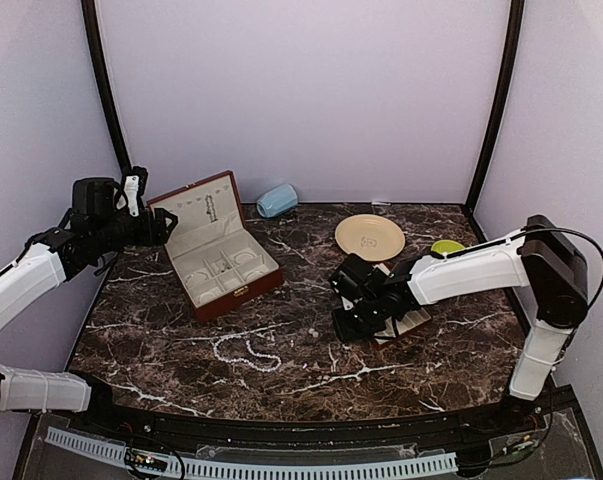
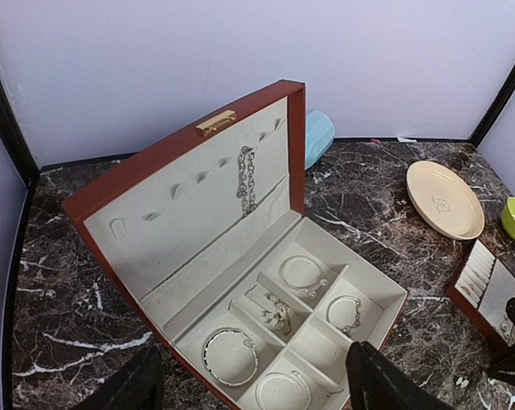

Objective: Organize the mixed jewelry
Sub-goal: Pick up the earring from the center of the board.

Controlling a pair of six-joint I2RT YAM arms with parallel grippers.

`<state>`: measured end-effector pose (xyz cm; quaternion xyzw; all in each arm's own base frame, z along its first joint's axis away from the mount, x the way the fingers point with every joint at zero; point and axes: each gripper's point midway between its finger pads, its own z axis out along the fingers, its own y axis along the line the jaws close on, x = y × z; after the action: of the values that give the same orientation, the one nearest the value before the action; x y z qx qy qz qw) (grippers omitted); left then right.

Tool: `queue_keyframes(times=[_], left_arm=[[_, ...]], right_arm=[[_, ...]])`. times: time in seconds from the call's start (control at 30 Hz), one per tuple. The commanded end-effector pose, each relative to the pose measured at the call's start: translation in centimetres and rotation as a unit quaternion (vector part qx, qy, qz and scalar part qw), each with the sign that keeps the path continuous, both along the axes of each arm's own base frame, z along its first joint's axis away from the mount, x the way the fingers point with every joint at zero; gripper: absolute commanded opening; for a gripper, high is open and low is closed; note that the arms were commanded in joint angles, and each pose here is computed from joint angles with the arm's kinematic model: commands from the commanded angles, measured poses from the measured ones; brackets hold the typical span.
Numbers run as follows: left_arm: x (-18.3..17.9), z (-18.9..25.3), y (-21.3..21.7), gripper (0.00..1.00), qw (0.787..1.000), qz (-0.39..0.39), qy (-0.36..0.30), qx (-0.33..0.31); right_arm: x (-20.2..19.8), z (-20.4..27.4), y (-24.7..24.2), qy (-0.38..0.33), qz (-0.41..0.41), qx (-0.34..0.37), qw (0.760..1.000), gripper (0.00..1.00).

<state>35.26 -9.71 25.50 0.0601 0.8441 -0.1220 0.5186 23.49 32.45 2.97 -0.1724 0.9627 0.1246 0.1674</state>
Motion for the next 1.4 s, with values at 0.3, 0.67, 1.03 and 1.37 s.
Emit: queue_keyframes(times=[0.3,0.67,1.03,1.37], left_arm=[[-0.2,0.0,-0.2,0.76,1.0,-0.006,-0.004,-0.006],[-0.2,0.0,-0.2,0.76,1.0,-0.007,-0.004,-0.007],[-0.2,0.0,0.1,0.76,1.0,-0.002,-0.007,0.002],[-0.6,0.3,-1.0,0.82,0.999,-0.032,-0.02,-0.014]], right_arm=[[-0.1,-0.9,0.7,0.001,0.004,0.002,1.0,0.15],[0.2,-1.1,0.9,-0.004,0.006,0.0,1.0,0.09],[0.7,0.9,1.8,-0.022,0.002,0.036,0.999,0.0],[1.8,3.0,1.0,-0.037,-0.005,0.098,0.995,0.0]])
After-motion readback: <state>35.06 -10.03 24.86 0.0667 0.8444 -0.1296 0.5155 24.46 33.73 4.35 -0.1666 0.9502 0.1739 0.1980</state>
